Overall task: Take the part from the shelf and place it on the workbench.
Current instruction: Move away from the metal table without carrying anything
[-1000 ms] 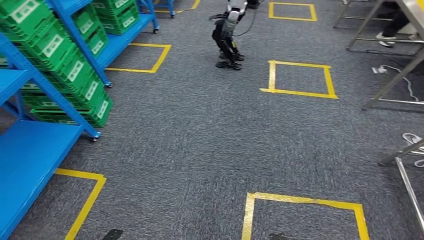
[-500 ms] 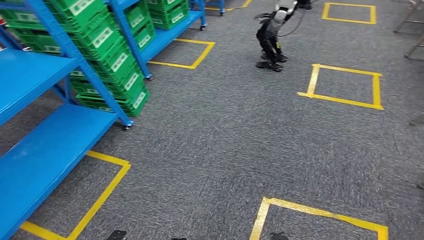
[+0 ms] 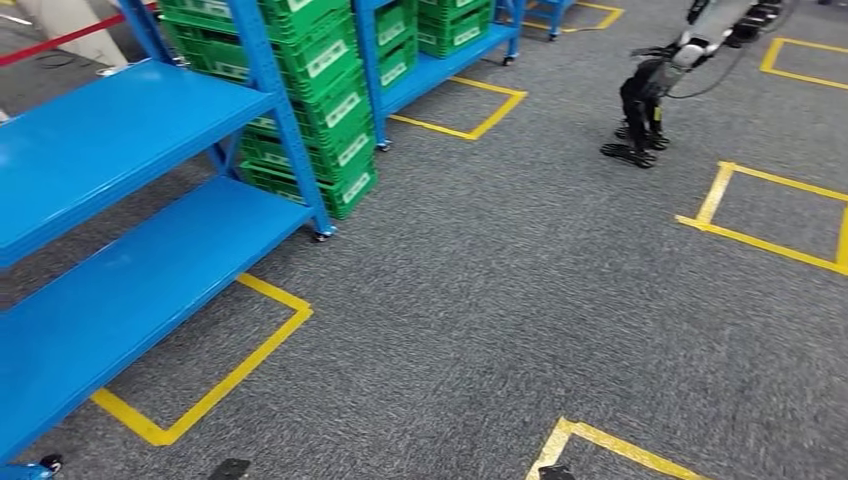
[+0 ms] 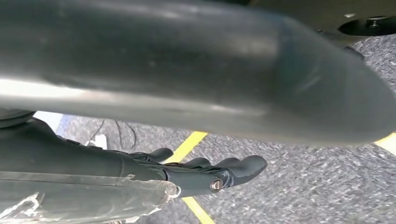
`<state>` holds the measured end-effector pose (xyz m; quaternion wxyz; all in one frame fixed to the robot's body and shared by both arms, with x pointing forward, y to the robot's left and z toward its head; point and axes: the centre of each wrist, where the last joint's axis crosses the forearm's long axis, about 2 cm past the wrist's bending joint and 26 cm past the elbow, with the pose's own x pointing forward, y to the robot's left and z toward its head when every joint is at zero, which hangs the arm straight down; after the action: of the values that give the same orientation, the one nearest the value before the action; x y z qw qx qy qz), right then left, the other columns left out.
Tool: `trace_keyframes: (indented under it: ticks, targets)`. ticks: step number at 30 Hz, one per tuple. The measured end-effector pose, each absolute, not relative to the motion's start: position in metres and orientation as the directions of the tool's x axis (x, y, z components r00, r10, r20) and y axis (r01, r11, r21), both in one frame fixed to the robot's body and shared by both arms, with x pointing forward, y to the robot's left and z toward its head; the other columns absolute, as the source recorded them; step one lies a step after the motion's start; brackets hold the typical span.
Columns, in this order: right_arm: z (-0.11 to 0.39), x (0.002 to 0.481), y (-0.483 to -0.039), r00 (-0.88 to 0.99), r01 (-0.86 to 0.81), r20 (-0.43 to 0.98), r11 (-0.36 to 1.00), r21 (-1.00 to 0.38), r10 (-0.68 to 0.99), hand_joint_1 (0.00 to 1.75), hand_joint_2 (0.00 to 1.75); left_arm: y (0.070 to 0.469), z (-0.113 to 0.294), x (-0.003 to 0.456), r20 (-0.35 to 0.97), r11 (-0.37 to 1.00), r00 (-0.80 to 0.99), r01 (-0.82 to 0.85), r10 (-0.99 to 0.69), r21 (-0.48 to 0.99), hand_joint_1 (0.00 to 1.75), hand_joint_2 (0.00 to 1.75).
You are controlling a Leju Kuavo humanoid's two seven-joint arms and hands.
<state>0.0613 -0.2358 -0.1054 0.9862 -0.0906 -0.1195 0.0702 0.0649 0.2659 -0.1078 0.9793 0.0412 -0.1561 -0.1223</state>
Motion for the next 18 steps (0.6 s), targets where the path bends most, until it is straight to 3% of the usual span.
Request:
trace_keyframes:
  ticks: [18]
  targets:
    - [-0.1053,0.0622,-0.236,0.961,-0.115,0.228,0.974,-0.194,0.159,0.0,0.0,0.2679,-0.1077,0.0662,0.3,0.962,0.915,0.241,-0.27,0.132,0.0,1.75]
